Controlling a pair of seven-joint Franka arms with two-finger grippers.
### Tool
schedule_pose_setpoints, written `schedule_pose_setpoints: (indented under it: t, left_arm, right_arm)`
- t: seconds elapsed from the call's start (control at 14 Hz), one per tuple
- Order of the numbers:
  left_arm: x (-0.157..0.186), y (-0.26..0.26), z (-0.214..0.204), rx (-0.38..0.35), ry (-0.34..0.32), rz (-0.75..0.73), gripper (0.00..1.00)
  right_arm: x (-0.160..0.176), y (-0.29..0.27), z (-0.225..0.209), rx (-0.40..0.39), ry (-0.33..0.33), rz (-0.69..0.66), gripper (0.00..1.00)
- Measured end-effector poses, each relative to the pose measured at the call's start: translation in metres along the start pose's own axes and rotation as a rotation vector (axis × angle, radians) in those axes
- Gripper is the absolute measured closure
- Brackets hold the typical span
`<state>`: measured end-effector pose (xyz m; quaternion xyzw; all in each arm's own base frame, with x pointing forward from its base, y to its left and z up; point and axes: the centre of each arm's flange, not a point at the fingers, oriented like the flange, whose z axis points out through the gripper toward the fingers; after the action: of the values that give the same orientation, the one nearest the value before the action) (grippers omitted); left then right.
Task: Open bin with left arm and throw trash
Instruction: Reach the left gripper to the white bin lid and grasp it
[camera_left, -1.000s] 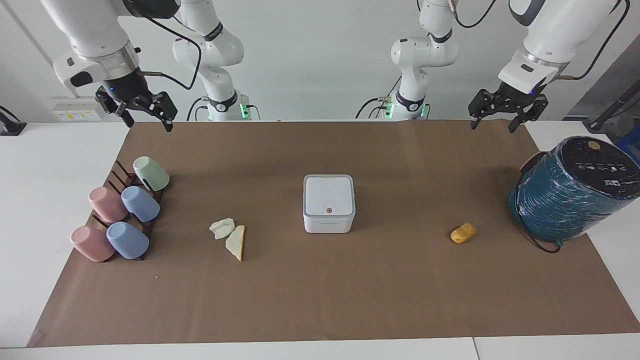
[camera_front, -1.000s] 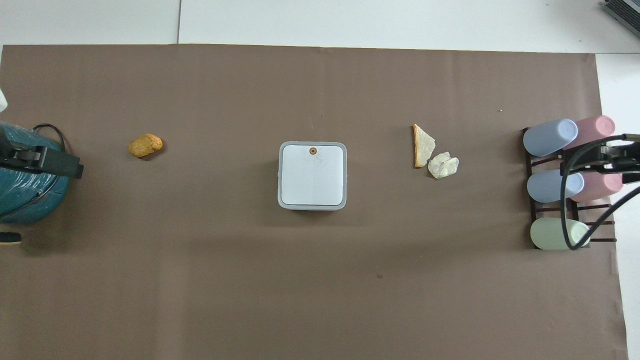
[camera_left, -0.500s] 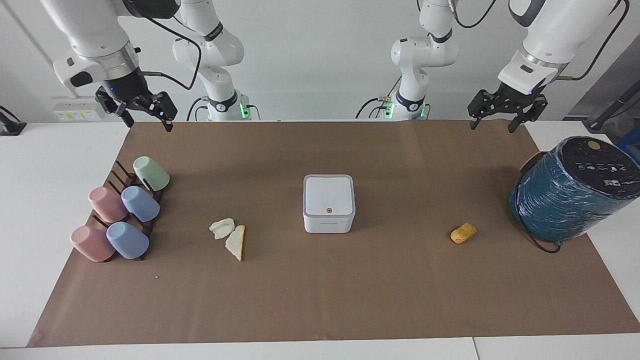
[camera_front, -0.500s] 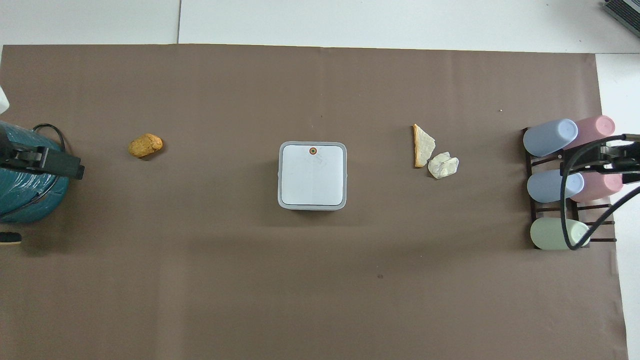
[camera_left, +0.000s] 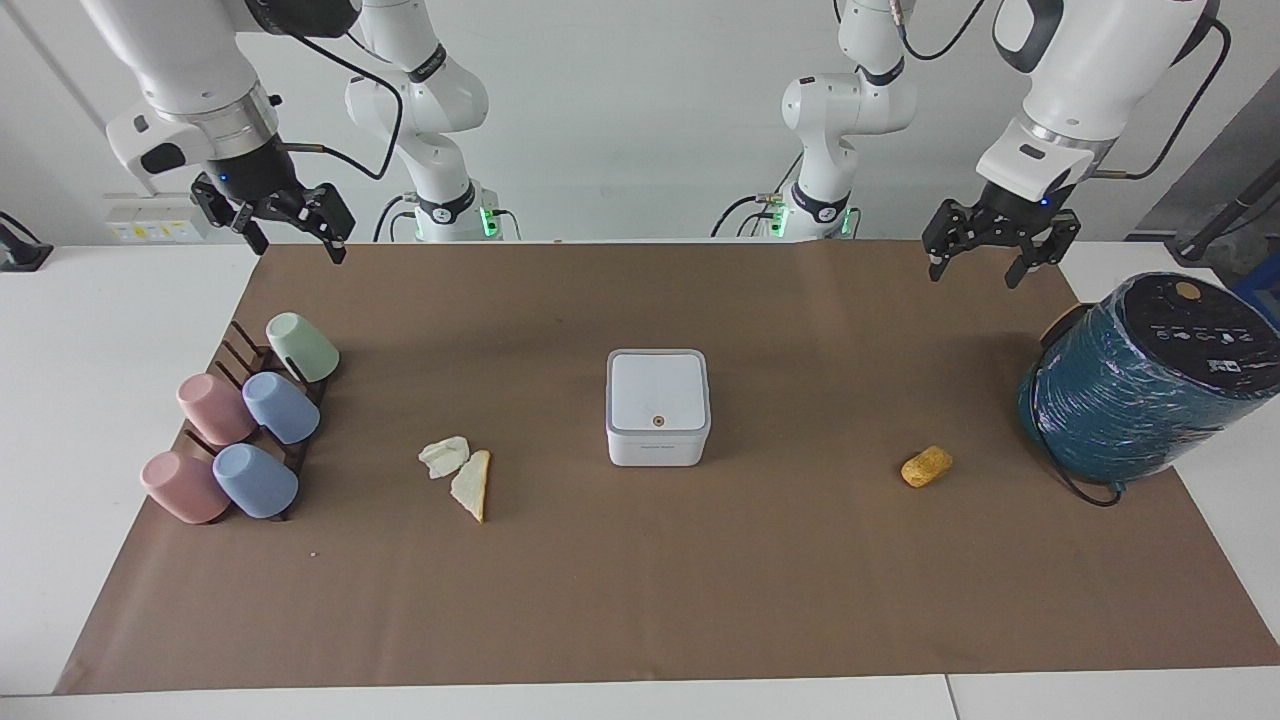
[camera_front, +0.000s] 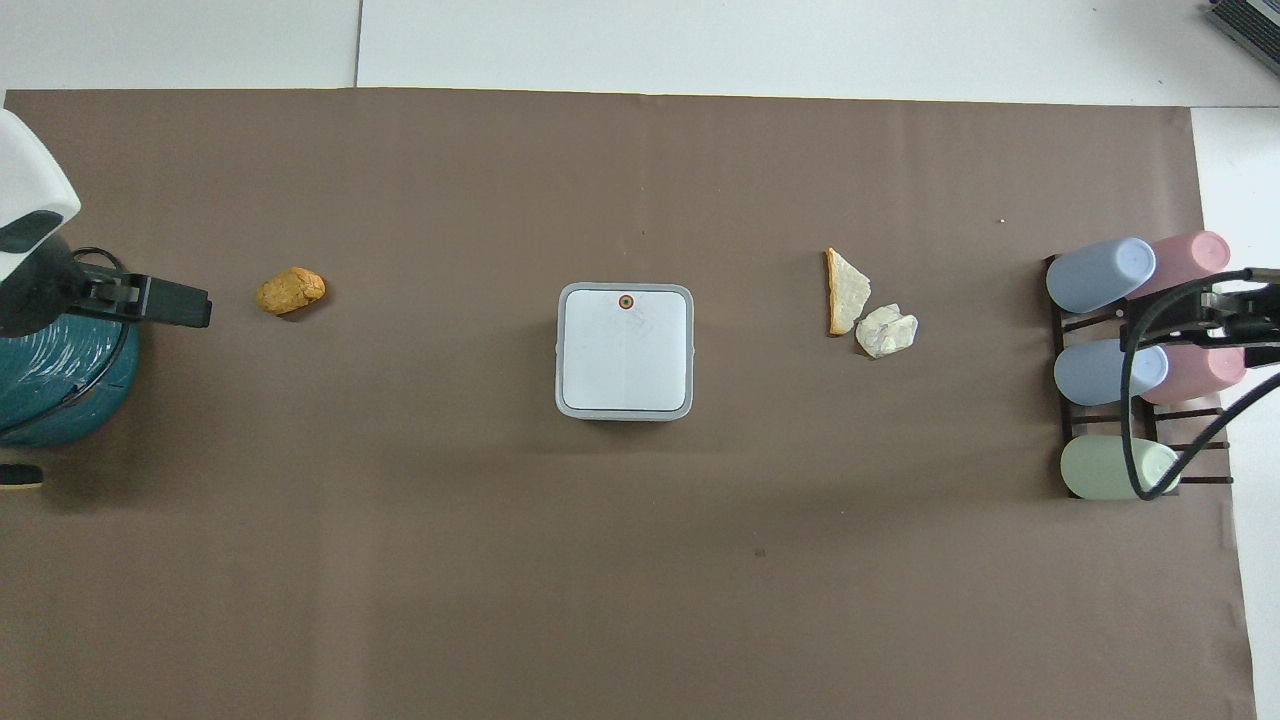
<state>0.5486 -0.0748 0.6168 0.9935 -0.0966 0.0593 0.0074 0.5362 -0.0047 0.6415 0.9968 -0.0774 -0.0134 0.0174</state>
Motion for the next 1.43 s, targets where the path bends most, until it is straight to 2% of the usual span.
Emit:
schedule_pose_setpoints:
  t: [0.43,0.57,1.14,1.43]
  left_arm:
    - [0.008,0.095,0.023,-0.029,0.144,0.064,0.78]
    - [0.007,0.123,0.037,-0.042,0.155,0.091,0.99]
    - [0.010,0.255,0.111,-0.106,0.161,0.161,0.99]
    - [0.017,0.296,0.133,-0.142,0.196,0.133,0.99]
  right_arm:
    - [0.000,-0.002,0.000,0.000,-0.001,-0.004,0.00]
    - [-0.001,-0.005,0.001,-0.001,-0.002,-0.009,0.00]
    - [-0.008,0.000,0.000,-0.006,-0.037,-0.002,0.00]
    - [-0.009,-0.003,-0.001,-0.006,-0.037,-0.008,0.00]
